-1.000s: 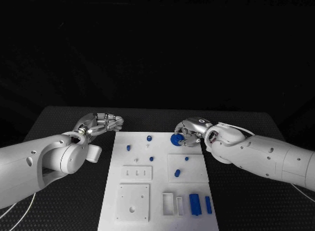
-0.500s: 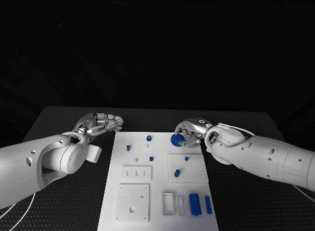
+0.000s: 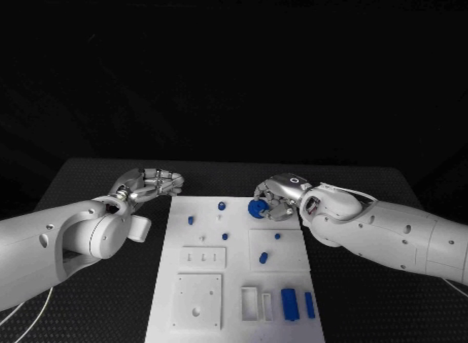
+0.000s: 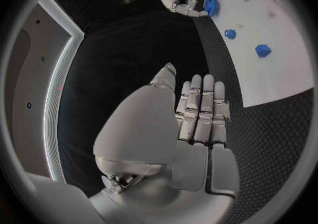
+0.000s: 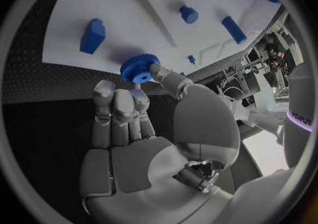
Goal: Assemble the parts on the task board
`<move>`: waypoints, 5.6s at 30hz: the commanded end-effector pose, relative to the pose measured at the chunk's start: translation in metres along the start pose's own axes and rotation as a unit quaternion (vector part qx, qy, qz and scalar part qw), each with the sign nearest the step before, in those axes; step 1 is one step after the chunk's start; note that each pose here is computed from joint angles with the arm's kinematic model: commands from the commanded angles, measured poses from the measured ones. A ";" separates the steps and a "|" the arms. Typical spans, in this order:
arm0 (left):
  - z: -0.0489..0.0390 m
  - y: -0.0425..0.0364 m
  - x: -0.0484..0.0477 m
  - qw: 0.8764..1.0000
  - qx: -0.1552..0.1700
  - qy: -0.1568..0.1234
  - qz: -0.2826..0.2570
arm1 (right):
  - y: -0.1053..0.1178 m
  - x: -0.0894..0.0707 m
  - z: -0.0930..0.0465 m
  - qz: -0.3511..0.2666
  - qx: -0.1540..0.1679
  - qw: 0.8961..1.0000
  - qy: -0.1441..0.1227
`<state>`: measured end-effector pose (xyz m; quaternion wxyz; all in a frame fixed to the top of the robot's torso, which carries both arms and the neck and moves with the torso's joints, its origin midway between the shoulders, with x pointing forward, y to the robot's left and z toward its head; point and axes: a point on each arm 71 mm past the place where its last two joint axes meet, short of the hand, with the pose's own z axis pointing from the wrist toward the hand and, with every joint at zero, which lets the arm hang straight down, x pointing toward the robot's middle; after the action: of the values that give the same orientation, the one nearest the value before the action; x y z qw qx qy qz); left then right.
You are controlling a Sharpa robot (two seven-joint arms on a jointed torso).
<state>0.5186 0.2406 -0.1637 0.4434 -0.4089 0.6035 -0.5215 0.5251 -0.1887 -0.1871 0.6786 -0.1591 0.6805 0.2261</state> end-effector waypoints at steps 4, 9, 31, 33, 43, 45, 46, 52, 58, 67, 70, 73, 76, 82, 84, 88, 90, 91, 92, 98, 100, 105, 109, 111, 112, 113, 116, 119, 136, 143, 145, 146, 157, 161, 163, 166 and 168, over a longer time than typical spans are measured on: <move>-0.0003 -0.0016 0.0026 1.000 0.004 0.009 0.000 | 0.016 -0.010 0.002 -0.051 -0.006 0.998 -0.039; -0.0003 -0.0016 0.0028 1.000 0.004 0.009 0.000 | 0.031 -0.012 0.003 -0.059 -0.019 0.997 -0.055; 0.0005 -0.0017 0.0033 1.000 0.005 0.011 0.000 | 0.103 0.005 0.030 -0.065 -0.093 0.991 -0.065; 0.0005 -0.0017 0.0035 1.000 0.005 0.011 0.000 | 0.106 0.007 0.031 -0.065 -0.094 0.991 -0.063; 0.0008 -0.0018 0.0047 1.000 0.005 0.013 0.000 | 0.109 0.015 0.039 -0.070 -0.093 0.992 -0.055; 0.0010 -0.0017 0.0046 1.000 0.005 0.013 0.000 | 0.110 0.017 0.040 -0.068 -0.094 0.992 -0.052; 0.0011 -0.0017 0.0045 1.000 0.005 0.013 0.000 | 0.111 0.018 0.040 -0.068 -0.094 0.992 -0.050; 0.0014 -0.0017 0.0036 1.000 0.005 0.011 0.000 | 0.111 0.023 0.043 -0.072 -0.087 0.993 -0.040; 0.0016 -0.0018 0.0042 1.000 0.005 0.012 0.000 | 0.110 0.025 0.043 -0.074 -0.084 0.993 -0.036; 0.0019 -0.0017 0.0045 1.000 0.004 0.014 -0.001 | 0.110 0.025 0.044 -0.076 -0.080 0.993 -0.036; 0.0026 -0.0018 0.0065 1.000 0.004 0.017 -0.001 | 0.113 0.025 0.044 -0.073 -0.080 0.993 -0.037; 0.0032 -0.0019 0.0082 1.000 0.004 0.020 -0.002 | 0.113 0.024 0.045 -0.074 -0.076 0.993 -0.042; 0.0032 -0.0019 0.0083 1.000 0.004 0.020 -0.002 | 0.112 0.025 0.045 -0.075 -0.073 0.994 -0.042; 0.0030 -0.0019 0.0077 1.000 0.004 0.019 -0.001 | 0.109 0.026 0.046 -0.078 -0.067 0.994 -0.038; 0.0030 -0.0018 0.0076 1.000 0.003 0.019 -0.002 | 0.107 0.026 0.046 -0.081 -0.065 0.994 -0.036; 0.0028 -0.0017 0.0069 1.000 0.003 0.018 -0.001 | 0.106 0.026 0.046 -0.083 -0.063 0.994 -0.035; 0.0028 -0.0017 0.0070 1.000 0.003 0.018 -0.001 | 0.106 0.026 0.046 -0.083 -0.062 0.994 -0.034; 0.0028 -0.0017 0.0071 1.000 0.003 0.019 -0.001 | 0.105 0.026 0.046 -0.084 -0.062 0.994 -0.034; 0.0028 -0.0017 0.0071 1.000 0.003 0.019 -0.001 | 0.105 0.026 0.046 -0.084 -0.062 0.994 -0.034; 0.0030 -0.0016 0.0073 1.000 0.003 0.019 -0.001 | 0.105 0.027 0.047 -0.085 -0.060 0.994 -0.032; 0.0030 -0.0017 0.0075 1.000 0.003 0.019 -0.002 | 0.104 0.027 0.047 -0.083 -0.060 0.994 -0.028; 0.0029 -0.0016 0.0072 1.000 0.002 0.019 -0.001 | 0.103 0.029 0.048 -0.077 -0.058 0.995 -0.022; 0.0029 -0.0016 0.0072 1.000 0.002 0.019 -0.001 | 0.103 0.029 0.049 -0.071 -0.057 0.996 -0.020; 0.0031 -0.0016 0.0077 1.000 0.002 0.020 -0.001 | 0.102 0.030 0.049 -0.069 -0.056 0.996 -0.014; 0.0031 -0.0015 0.0077 1.000 0.002 0.020 -0.001 | 0.102 0.030 0.049 -0.071 -0.055 0.996 -0.014; 0.0031 -0.0015 0.0082 1.000 0.001 0.020 -0.001 | 0.101 0.030 0.048 -0.075 -0.054 0.996 -0.012; 0.0031 -0.0015 0.0084 1.000 0.001 0.022 -0.002 | 0.098 0.031 0.048 -0.072 -0.050 0.996 -0.007; 0.0034 -0.0013 0.0074 1.000 0.001 0.020 -0.001 | 0.096 0.031 0.048 -0.069 -0.046 0.997 -0.005; 0.0039 -0.0010 0.0057 1.000 0.001 0.018 -0.001 | 0.082 0.018 0.036 -0.003 -0.042 0.997 -0.057; 0.0013 -0.0010 0.0025 1.000 0.002 0.015 -0.001 | 0.069 -0.010 0.027 0.048 -0.049 0.993 -0.092; 0.0014 -0.0010 0.0023 1.000 0.002 0.014 -0.001 | 0.063 -0.019 0.024 0.057 -0.051 0.993 -0.092; 0.0015 -0.0010 0.0017 1.000 0.003 0.013 -0.001 | 0.059 -0.023 0.022 0.063 -0.052 0.992 -0.092; 0.0066 0.0039 -0.0071 1.000 0.002 0.005 0.011 | -0.004 -0.035 -0.003 0.152 -0.032 0.987 -0.045; 0.0082 0.0069 -0.0058 1.000 0.000 0.006 0.011 | -0.022 -0.034 -0.008 0.157 -0.021 0.987 -0.031; 0.0082 0.0080 -0.0049 1.000 -0.001 0.008 0.010 | -0.028 -0.033 -0.010 0.155 -0.017 0.987 -0.027; 0.0083 0.0096 -0.0022 1.000 -0.002 0.013 0.008 | -0.039 -0.032 -0.012 0.153 -0.008 0.988 -0.021; 0.0080 0.0104 -0.0015 1.000 -0.002 0.014 0.008 | -0.047 -0.029 -0.014 0.151 0.004 0.988 -0.021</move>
<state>0.5272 0.2450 -0.1752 0.4441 -0.4086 0.6120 -0.5112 0.5394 -0.2373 -0.1587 0.6716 -0.0455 0.6720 0.3088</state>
